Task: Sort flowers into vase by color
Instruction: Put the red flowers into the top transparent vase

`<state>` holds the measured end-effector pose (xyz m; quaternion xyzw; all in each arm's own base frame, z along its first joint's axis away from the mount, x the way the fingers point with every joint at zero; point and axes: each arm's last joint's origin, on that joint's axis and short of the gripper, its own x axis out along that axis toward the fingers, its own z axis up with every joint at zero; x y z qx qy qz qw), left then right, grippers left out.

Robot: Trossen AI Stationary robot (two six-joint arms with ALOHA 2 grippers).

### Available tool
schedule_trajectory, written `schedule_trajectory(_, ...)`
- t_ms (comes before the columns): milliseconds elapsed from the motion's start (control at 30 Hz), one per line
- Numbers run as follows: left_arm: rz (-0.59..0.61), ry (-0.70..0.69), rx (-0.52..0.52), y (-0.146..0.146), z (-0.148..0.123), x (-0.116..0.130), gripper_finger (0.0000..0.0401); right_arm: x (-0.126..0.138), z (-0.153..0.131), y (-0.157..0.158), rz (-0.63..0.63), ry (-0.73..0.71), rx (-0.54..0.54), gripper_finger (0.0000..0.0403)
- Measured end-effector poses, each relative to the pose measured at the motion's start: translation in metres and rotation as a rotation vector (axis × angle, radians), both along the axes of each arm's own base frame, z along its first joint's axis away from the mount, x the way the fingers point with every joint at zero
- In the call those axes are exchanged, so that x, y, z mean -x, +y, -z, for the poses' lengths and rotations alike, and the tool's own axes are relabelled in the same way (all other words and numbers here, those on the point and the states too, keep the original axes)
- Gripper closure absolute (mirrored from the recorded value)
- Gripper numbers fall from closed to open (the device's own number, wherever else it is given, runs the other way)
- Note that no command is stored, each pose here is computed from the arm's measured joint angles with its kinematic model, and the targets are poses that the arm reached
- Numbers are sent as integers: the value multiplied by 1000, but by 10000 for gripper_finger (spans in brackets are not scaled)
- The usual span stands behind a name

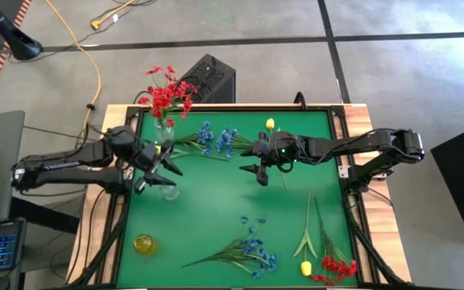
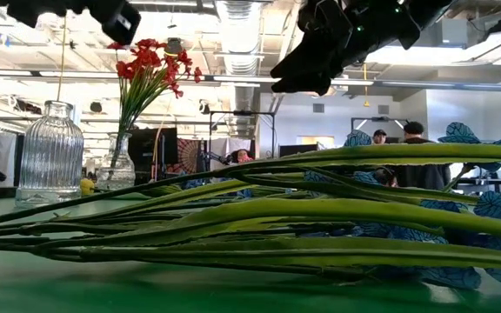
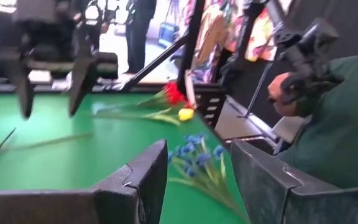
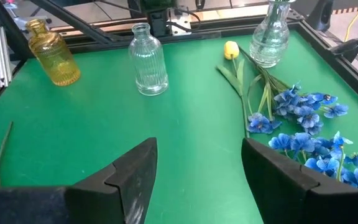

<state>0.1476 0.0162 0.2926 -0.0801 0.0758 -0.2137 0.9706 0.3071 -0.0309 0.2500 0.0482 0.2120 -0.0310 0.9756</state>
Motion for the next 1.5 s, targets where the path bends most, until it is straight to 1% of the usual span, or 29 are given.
schedule_trajectory(100, 12, -19, -12, -9, -1, -4, 237, 0, 0, 0, 5, 0, -13, 143)
schedule_trajectory(267, 43, -11, -32, -25, 1, -10, 237, -1, 0, 7, -16, 0, -14, 143)
schedule_trajectory(467, 105, 14, -49, -49, 8, -24, 237, -1, 1, 26, -77, 10, -17, 143)
schedule_trajectory(567, 127, 53, -81, -62, 12, -30, 237, 1, 4, 40, -109, 48, -47, 143)
schedule_trajectory(800, 143, 128, -133, -86, 5, -42, 237, 12, 17, 73, -123, 227, -193, 143)
schedule_trajectory(867, 142, 147, -166, -91, 2, -45, 237, 17, 18, 82, -110, 333, -233, 143)
schedule_trajectory(933, 144, 171, -210, -94, 3, -47, 237, 26, 17, 90, -91, 474, -250, 143)
schedule_trajectory(1000, 139, 178, -255, -96, 4, -51, 237, 38, 16, 96, -46, 628, -270, 143)
schedule_trajectory(1033, 138, 183, -277, -96, 6, -52, 237, 44, 16, 98, 2, 708, -295, 143)
schedule_trajectory(1167, 107, 201, -334, -96, 13, -56, 237, 68, 16, 102, 309, 949, -448, 143)
schedule_trajectory(1267, 111, 227, -366, -97, 18, -59, 237, 88, 22, 111, 467, 1130, -528, 143)
schedule_trajectory(1400, 124, 248, -401, -96, 21, -58, 237, 112, 35, 123, 606, 1326, -575, 143)
schedule_trajectory(1500, 132, 258, -418, -96, 23, -57, 237, 122, 49, 132, 644, 1404, -646, 143)
